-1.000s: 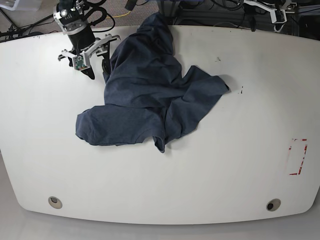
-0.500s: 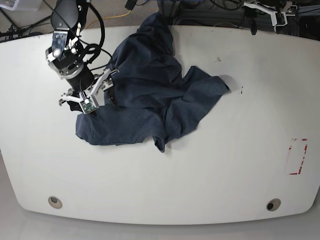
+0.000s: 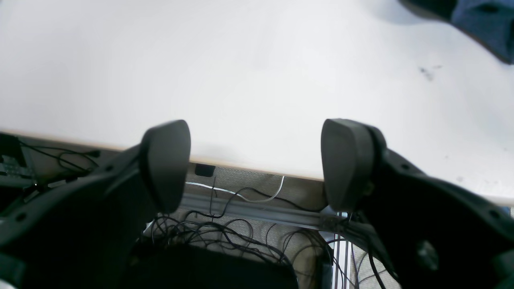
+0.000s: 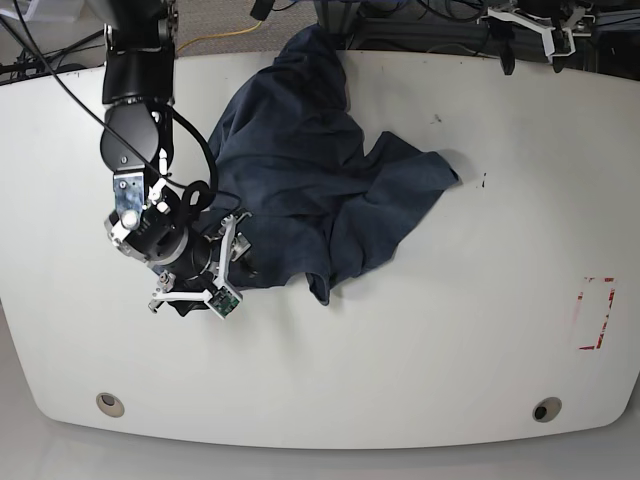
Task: Fold the T-shirt properly
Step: 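Reach the right gripper down and pinch an edge of the navy T-shirt, then lift the held shirt edge with the right gripper, dragging it out, then lower the left gripper and grasp the shirt near the right gripper, then pull the shirt apart, left gripper moving away from the right gripper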
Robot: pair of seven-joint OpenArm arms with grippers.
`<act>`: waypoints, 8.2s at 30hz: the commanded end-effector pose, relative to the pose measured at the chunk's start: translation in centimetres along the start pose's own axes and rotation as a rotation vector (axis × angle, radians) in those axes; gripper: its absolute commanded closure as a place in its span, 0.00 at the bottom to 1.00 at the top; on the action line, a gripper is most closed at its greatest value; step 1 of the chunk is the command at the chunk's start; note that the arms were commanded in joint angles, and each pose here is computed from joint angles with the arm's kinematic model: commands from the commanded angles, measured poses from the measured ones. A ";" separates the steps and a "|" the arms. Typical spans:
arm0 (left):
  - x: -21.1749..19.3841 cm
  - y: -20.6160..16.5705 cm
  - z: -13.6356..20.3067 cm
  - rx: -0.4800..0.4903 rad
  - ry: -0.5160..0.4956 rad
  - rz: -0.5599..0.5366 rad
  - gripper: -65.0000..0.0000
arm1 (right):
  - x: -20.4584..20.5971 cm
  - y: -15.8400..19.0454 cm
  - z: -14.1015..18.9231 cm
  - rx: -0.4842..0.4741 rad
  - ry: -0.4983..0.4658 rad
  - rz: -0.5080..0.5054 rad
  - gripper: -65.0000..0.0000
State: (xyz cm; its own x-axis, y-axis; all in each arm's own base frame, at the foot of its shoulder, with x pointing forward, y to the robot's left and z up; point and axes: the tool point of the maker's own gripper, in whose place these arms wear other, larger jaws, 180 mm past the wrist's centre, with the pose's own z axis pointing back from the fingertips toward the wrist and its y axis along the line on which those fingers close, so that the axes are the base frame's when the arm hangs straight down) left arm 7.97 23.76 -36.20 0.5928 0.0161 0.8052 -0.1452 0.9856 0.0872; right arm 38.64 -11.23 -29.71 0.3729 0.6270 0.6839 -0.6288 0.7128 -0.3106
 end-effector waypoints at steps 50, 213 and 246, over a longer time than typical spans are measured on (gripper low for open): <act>2.0 0.0 -0.8 0.000 -0.070 -0.007 0.27 | -3.4 0.8 -7.9 0.198 0.153 -0.147 0.46; 10.4 -27.9 -18.9 -0.616 -0.066 -0.203 1.00 | 31.0 -21.5 17.6 -0.566 -0.360 0.308 1.00; 35.4 0.6 -13.0 -0.024 -0.516 -0.084 1.00 | 27.0 -27.5 17.6 -0.586 -0.295 0.219 1.00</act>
State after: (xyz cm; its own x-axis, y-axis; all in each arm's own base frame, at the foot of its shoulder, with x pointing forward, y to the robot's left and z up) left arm 38.85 25.51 -18.81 0.2048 -0.1180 0.9717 -0.0476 0.9903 0.1303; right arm 54.53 -19.32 5.36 0.0872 0.7347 0.6727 -0.2223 0.6726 -0.7058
